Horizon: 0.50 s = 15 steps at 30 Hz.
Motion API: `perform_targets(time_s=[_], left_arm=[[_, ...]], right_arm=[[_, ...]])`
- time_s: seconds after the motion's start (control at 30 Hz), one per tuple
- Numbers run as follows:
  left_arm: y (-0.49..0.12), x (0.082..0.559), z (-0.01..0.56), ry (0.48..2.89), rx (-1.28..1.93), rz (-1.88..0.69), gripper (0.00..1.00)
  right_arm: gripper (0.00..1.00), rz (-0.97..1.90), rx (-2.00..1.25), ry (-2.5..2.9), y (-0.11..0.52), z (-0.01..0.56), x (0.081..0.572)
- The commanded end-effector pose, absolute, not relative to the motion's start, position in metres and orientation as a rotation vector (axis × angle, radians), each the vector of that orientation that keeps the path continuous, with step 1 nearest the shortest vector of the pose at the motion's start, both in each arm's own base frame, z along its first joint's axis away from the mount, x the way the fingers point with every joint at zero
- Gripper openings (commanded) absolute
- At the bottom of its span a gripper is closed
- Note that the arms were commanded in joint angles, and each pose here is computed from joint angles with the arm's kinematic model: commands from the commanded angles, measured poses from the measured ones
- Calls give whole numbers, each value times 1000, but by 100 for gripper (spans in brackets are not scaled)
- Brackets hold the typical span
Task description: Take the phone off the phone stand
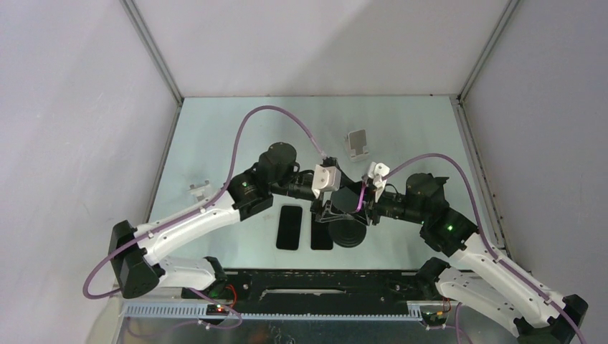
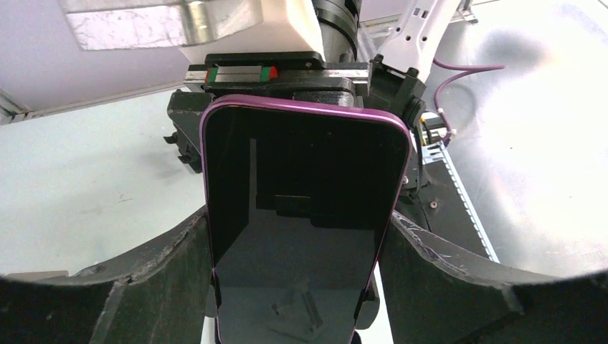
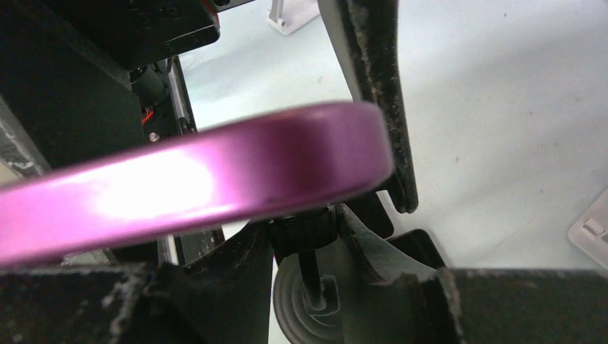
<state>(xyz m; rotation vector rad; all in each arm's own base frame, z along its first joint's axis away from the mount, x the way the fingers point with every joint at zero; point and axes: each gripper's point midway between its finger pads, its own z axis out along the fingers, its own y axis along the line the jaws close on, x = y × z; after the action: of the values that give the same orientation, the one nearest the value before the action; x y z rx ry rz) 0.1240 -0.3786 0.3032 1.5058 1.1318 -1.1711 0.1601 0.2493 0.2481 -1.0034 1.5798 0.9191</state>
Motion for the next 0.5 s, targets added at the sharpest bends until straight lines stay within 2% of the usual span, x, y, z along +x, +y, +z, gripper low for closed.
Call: perform_targets(time_s=[0.0,0.47], left_arm=[[-363,15,270,1165,1756,-1623,0],[-355,-25,238,1227,1830,-1723,0]], right_arm=[[0,688,-627,1341,219,343,232],[0,644,-583,1403,205,333,241]])
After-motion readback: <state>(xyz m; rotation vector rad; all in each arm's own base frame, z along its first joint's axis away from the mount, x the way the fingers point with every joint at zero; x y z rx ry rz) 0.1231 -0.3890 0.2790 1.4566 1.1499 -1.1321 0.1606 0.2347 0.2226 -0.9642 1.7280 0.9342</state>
